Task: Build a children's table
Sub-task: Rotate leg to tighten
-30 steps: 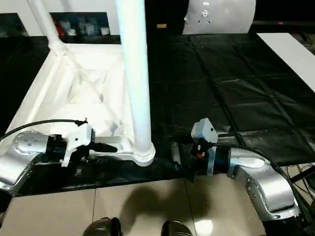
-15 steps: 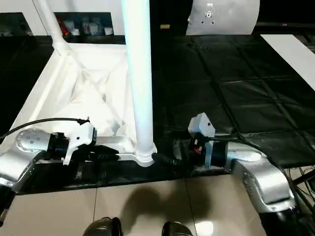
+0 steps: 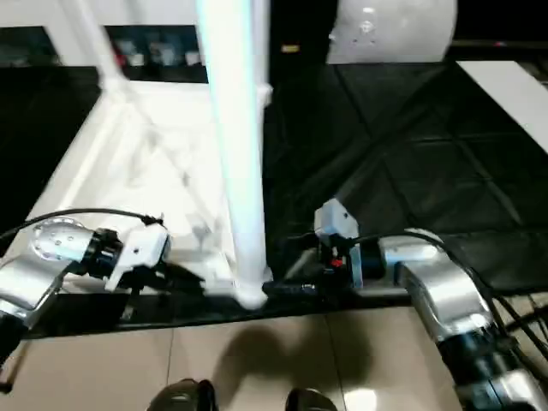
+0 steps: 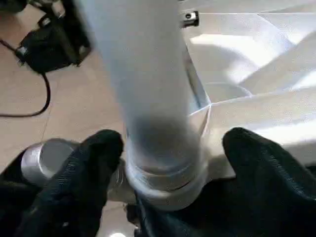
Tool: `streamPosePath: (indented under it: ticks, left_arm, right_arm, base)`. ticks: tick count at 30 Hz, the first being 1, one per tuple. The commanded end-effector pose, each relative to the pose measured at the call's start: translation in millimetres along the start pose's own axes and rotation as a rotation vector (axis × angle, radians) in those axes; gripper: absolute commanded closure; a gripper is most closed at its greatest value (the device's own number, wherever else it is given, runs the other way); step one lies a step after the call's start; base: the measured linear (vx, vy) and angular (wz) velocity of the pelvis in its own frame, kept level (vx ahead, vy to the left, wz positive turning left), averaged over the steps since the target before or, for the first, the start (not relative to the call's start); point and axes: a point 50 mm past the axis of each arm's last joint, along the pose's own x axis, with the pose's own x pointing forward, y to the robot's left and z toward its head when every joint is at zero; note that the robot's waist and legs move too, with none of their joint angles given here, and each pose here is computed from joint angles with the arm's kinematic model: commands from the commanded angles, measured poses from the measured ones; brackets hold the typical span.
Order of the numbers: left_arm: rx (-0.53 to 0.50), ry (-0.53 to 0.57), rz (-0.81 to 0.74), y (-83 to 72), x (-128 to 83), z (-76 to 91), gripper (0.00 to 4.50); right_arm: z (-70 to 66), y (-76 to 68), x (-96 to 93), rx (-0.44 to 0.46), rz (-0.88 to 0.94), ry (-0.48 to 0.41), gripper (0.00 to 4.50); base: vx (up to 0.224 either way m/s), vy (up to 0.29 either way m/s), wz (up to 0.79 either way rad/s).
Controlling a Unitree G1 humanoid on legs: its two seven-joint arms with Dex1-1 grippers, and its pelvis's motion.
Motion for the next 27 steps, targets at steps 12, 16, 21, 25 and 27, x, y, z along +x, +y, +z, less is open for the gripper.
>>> streamPosePath:
  ticks: [12, 16, 21, 25, 27]
  left_arm:
    - [0.093, 0.070, -0.121, 5.2, 17, 4.6, 4.50]
    - [0.097, 0.082, -0.122, 6.5, 17, 3.2, 4.50]
    - [0.067, 0.065, -0.099, 8.4, 15, 1.0, 4.50]
    - [0.028, 0.033, -0.043, 12.1, 13, 2.4, 4.50]
    - [-0.025, -0.006, 0.061, 20.3, 12, 6.6, 4.50]
  right_arm:
    - [2.6, -3.8, 18.9, -0.028, 0.219, 0.036, 1.95]
    - [2.7, -8.6, 23.8, -0.022, 0.233, 0.036, 2.36]
    - [1.7, -7.4, 25.5, 0.018, 0.282, 0.029, 2.48]
    - [0.7, -2.6, 23.7, 0.053, 0.296, 0.017, 2.50]
    - [0.1, -0.1, 21.9, 0.090, 0.250, -0.014, 2.50]
  base:
    - [0.000, 0.000, 0.00]
    - [0.000, 0.000, 0.00]
    - [0.000, 0.000, 0.00]
    - [0.000, 0.000, 0.00]
    - [0.000, 0.000, 0.00]
